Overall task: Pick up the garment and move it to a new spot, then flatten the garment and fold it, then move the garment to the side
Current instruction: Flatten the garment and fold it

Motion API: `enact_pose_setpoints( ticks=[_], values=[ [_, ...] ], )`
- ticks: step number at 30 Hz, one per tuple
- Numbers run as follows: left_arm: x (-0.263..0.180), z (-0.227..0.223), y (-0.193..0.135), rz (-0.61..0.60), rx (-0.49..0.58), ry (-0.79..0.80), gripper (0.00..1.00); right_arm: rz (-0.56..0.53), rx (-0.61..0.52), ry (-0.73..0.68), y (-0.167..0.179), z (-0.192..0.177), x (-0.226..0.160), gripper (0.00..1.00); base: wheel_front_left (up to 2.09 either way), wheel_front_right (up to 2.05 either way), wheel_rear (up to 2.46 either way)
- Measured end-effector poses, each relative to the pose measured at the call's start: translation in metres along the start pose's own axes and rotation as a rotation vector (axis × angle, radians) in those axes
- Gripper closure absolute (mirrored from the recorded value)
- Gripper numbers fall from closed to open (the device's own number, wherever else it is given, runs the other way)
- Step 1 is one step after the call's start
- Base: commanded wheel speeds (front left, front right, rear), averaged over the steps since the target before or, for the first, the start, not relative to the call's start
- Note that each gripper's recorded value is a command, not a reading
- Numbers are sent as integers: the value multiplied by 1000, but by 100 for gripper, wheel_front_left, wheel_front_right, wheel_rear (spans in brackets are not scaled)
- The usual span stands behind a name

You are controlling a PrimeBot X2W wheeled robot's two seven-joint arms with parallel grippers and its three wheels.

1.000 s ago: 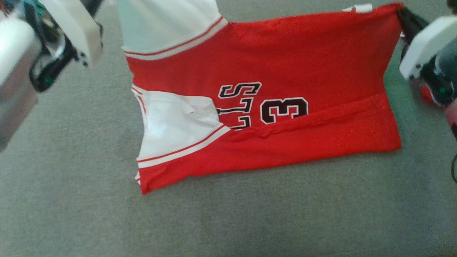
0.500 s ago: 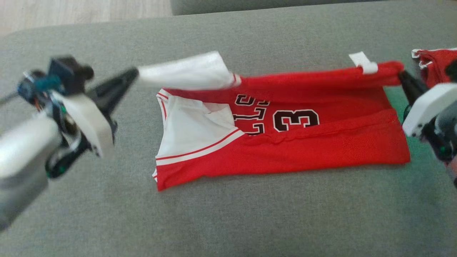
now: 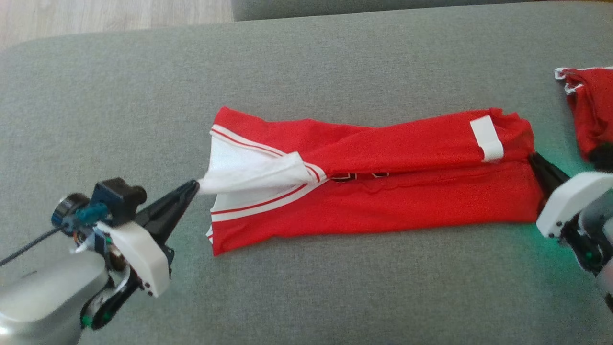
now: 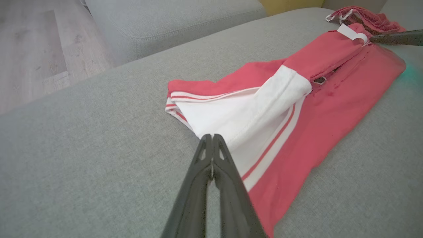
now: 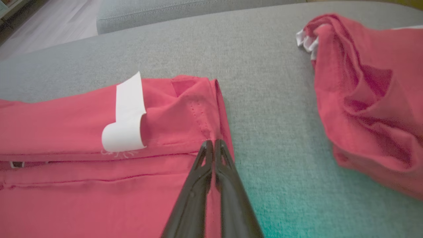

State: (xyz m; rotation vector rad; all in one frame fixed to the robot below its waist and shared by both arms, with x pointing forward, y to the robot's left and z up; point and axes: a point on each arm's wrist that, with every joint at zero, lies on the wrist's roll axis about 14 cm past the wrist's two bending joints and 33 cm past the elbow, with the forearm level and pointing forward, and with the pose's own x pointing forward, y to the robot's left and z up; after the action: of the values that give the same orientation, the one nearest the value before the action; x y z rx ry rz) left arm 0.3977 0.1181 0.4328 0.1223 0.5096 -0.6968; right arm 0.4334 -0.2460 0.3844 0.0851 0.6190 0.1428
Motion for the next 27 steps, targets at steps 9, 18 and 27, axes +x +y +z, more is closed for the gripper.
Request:
enact_pose_setpoints(
  ticks=[9, 18, 27],
  values=[
    [-9, -16, -9, 46, -83, -15, 46, -24, 36, 35, -4, -24, -6, 79, 0, 0, 0],
    [-4, -3, 2, 265, -153, -162, 0, -92, 183, -206, -10, -10, -21, 0, 0, 0, 0],
    [-28, 12, -17, 490, -254, -368, 0, -127, 336, -295, 5, -36, -50, 0, 0, 0, 0]
  ],
)
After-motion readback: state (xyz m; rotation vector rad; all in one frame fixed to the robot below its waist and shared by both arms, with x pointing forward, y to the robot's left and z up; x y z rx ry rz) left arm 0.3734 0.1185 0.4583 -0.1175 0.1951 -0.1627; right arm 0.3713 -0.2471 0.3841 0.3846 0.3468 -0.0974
